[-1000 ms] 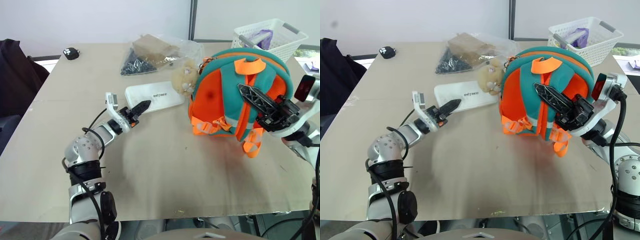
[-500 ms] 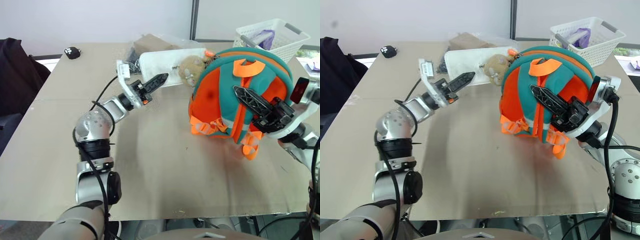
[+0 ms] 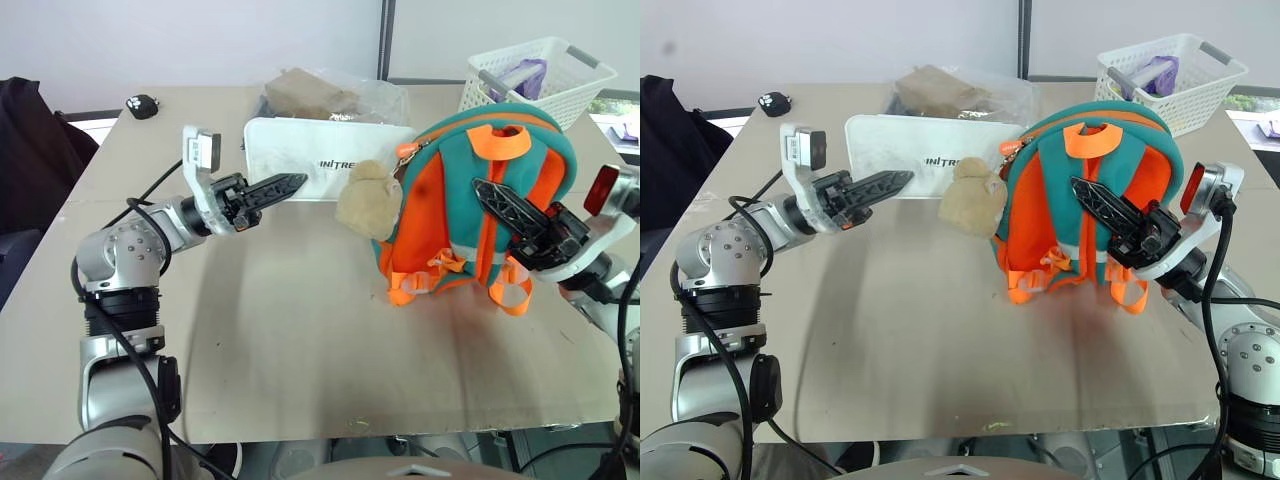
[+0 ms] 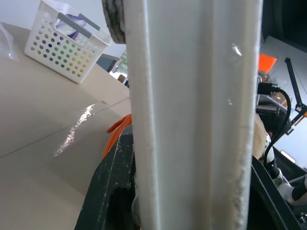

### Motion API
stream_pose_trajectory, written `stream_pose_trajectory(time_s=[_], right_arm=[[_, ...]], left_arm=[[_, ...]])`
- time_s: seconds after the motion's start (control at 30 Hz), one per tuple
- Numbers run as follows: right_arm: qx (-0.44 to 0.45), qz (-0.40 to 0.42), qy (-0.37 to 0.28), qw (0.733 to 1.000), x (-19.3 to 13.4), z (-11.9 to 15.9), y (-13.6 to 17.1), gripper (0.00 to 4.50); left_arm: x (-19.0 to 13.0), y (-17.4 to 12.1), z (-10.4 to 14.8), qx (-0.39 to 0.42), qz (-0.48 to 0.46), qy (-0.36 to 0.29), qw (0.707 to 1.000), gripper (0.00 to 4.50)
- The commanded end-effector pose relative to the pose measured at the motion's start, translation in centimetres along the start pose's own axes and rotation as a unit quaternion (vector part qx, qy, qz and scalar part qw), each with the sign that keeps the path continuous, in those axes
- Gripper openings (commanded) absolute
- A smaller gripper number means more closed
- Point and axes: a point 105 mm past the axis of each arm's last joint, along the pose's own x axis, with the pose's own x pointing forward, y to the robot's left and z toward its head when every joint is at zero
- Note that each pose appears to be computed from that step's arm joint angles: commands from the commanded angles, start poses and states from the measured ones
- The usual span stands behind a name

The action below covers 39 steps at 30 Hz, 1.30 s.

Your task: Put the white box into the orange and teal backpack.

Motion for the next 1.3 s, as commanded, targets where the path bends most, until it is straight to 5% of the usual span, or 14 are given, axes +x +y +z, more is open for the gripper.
stream_pose_trajectory(time_s=[0.03, 0.3, 0.5, 0.93, 1.3], right_arm=[[-0.024, -0.001, -0.019, 1.000, -0.6, 0.9, 0.2, 0.04], [-0.015, -0.005, -0.019, 1.000, -0.6, 0.3, -0.5, 0.04], [-0.009, 0.002, -0.014, 1.000, -0.2, -0.1, -0.9, 0.04], [-0.016, -0.005, -0.027, 0.999, -0.3, 0.1, -0.6, 0.04], [-0.017, -0.007, -0.038, 0.999, -0.1, -0.2, -0.2, 0.04]], left_arm=[[-1.5, -2.2, 2.3, 0.068, -0.008, -0.008, 0.998, 1.28], [-4.1, -4.6, 3.5, 0.076, 0.017, -0.037, 0.996, 1.28], [-4.0, -6.2, 1.3, 0.048, -0.005, -0.005, 0.999, 1.28], [-0.1, -1.4, 1.8, 0.150, 0.063, -0.014, 0.987, 1.28], [4.0, -1.2, -1.4, 0.193, -0.029, 0.090, 0.977, 1.28]])
